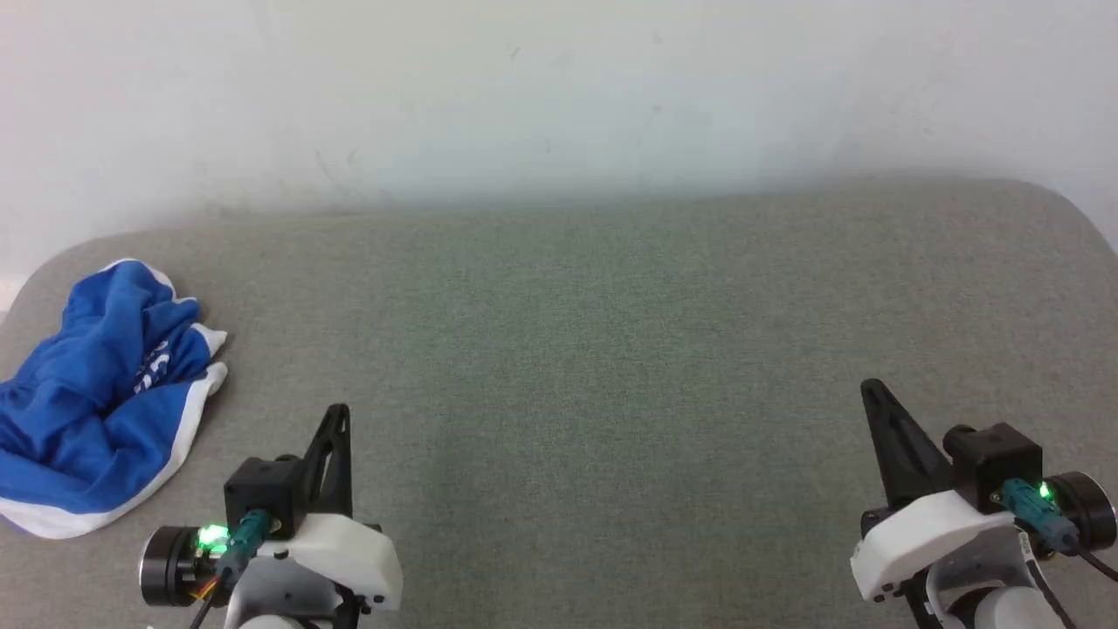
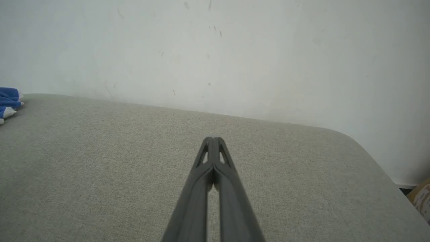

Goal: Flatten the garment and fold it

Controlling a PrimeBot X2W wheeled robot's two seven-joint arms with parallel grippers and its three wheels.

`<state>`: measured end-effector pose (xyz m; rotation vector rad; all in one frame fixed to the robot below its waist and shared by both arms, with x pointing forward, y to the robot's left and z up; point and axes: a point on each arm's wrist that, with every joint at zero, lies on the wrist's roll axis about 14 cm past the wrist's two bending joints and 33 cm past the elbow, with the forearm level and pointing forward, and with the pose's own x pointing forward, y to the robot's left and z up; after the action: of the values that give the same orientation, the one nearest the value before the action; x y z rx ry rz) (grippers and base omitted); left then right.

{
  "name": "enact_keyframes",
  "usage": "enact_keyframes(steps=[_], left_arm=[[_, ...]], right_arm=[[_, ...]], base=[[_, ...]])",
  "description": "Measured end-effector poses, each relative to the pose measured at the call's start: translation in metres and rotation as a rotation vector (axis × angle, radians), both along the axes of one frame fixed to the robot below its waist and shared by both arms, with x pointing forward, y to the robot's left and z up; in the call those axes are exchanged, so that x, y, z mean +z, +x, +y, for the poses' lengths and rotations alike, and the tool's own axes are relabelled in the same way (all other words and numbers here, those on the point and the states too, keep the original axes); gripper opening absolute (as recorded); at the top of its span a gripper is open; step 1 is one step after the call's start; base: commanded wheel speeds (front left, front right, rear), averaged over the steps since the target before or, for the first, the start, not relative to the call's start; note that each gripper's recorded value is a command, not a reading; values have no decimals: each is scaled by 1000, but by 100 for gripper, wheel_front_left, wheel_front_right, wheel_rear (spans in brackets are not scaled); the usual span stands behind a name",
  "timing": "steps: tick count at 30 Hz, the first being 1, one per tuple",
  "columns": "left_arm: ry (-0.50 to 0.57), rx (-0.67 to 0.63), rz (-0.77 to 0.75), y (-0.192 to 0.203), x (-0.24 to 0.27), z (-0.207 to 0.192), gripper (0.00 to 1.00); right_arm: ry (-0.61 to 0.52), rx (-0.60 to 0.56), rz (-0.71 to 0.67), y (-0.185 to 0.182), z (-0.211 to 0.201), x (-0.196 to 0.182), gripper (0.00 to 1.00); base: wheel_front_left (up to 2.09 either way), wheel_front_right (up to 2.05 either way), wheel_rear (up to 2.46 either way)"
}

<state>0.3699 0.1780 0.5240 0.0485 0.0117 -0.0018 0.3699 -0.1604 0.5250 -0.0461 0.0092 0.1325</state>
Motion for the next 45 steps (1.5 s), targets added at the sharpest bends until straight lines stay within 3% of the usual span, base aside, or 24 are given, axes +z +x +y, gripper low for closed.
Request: enact_keyframes(steps=[20, 21, 45], left_arm=[[0, 0, 0, 0, 0, 0, 0], [0, 0, 0, 0, 0, 0, 100], [2, 41, -26, -3, 2, 5, 100]], right_arm=[[0, 0, 0, 0, 0, 0, 0], [0, 0, 0, 0, 0, 0, 100], [23, -12, -47, 6, -5, 9, 100]], base=[[0, 0, 0], [0, 0, 0], [0, 0, 0]])
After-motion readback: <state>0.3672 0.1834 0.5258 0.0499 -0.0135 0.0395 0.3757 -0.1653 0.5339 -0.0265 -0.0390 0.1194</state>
